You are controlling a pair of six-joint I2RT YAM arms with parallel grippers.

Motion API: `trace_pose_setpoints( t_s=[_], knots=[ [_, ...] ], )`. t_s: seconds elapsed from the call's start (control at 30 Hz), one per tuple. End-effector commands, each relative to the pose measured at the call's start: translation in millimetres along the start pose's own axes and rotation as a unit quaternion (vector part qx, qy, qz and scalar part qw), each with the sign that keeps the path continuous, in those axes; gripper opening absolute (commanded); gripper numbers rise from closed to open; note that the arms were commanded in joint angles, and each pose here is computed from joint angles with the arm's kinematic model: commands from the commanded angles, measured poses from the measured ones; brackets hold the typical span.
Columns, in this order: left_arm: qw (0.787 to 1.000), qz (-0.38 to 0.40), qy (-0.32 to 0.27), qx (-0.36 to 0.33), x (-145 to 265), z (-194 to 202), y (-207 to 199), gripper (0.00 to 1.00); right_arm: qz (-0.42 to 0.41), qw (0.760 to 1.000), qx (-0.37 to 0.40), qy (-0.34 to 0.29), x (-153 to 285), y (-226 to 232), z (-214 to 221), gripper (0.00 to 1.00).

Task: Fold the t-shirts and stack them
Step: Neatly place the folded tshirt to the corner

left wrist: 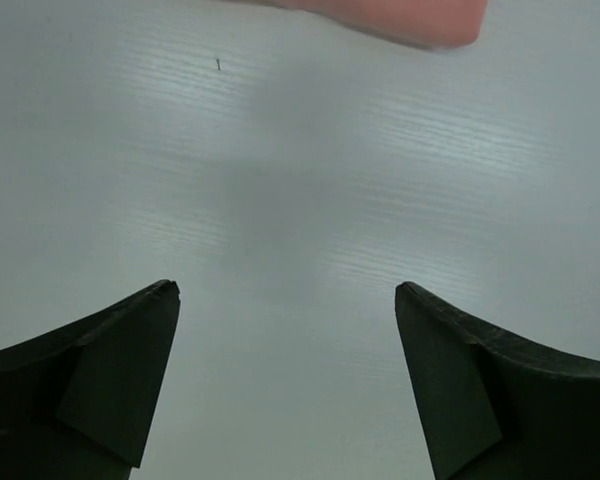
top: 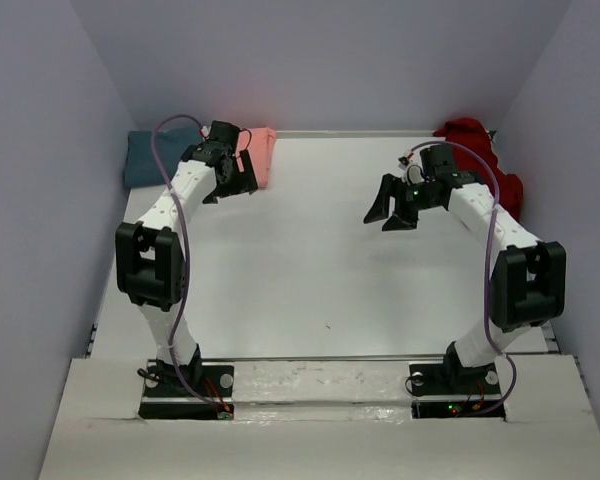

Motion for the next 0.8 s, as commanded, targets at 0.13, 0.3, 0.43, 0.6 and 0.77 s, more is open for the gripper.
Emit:
trace_pose_setpoints(
  t_s=[0.13, 0.3, 0.43, 0.6, 0.77],
  knots=[
    [0.998, 0.019, -0.053, 0.024, 54, 2, 15, 0.99, -0.008, 0.993, 0.076, -0.092, 26, 20, -20, 0.73],
    [0.997, 0.049, -0.060, 0.023, 67, 15, 21, 0.99, -0.008, 0.987, 0.108, -0.119, 40, 27, -13, 0.73],
    [0.995, 0.069, -0.074, 0.017, 76, 21, 25, 0.99, 0.004, 0.983, 0.128, -0.134, 49, 29, -10, 0.73],
    [0.993, 0.075, -0.085, 0.017, 82, 20, 27, 0.99, 0.000, 0.981, 0.131, -0.140, 55, 33, -7, 0.73],
    [0.993, 0.072, -0.092, 0.017, 85, 19, 28, 0.99, 0.001, 0.980, 0.137, -0.143, 57, 34, -5, 0.73]
  ],
)
Point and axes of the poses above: each gripper's point midway between its finger pads, its own x axis back along the fingers, its own y axis along the line the jaws close on, z = x × y, the point moved 9 cm from there along x, back along the fingers, and after that the axes turned 5 degrees about x, right-handed, at the moved point
